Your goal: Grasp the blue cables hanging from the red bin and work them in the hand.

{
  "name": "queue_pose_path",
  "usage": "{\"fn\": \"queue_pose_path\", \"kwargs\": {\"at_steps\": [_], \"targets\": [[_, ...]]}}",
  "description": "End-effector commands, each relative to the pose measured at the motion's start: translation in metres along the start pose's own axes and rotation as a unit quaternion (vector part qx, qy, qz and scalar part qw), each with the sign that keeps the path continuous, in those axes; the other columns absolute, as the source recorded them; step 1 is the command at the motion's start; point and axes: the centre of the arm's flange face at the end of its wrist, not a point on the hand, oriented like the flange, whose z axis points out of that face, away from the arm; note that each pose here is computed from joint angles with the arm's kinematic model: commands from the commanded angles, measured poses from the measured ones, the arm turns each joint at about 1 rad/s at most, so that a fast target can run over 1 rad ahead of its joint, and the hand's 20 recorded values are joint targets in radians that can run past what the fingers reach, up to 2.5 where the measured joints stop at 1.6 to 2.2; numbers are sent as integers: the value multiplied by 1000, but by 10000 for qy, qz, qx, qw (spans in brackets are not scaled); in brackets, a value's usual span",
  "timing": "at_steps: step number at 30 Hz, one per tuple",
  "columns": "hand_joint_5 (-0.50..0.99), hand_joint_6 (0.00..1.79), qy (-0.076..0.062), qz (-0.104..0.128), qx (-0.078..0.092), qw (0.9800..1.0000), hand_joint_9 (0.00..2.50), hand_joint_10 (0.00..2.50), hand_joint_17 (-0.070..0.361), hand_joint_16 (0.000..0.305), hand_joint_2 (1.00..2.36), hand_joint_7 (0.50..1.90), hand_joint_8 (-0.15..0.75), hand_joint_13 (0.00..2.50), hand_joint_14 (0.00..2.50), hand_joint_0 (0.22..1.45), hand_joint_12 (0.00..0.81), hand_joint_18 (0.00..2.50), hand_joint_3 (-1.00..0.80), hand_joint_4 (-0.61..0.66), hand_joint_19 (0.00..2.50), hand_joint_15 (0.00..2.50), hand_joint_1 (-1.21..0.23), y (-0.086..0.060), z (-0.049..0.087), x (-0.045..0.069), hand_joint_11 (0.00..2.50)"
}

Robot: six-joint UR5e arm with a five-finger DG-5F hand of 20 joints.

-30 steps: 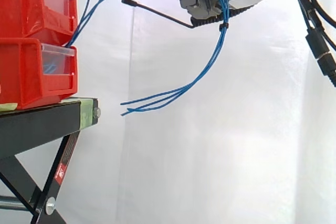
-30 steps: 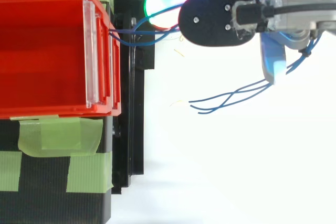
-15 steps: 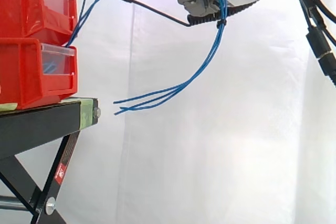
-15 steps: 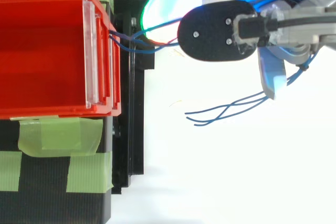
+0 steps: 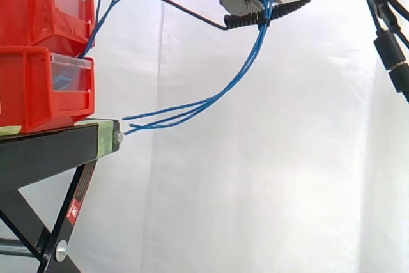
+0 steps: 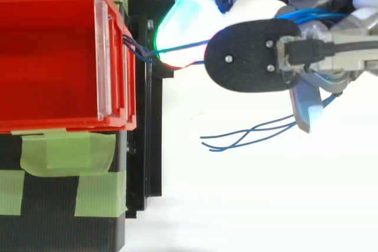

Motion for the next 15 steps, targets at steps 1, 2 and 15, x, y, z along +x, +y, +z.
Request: {"fn": "queue_pose_path", "kwargs": {"at_steps": [1,2,15], "targets": [[296,5,10,2,2,10000,1061,2500,166,221,1015,1294,486,1729,2500,801,718,2190,-520,277,561,1878,-686,0,-1,1,2500],[298,4,10,2,2,10000,1061,2500,166,221,1015,1296,486,1729,2500,797,718,2190,-549,276,561,1878,-684,0,-1,1,2500],[329,61,7,-203,45,9998,1061,2500,166,221,1010,1352,486,1729,2500,786,718,2190,-739,288,561,1878,-682,-2,-2,2,2500]]}}
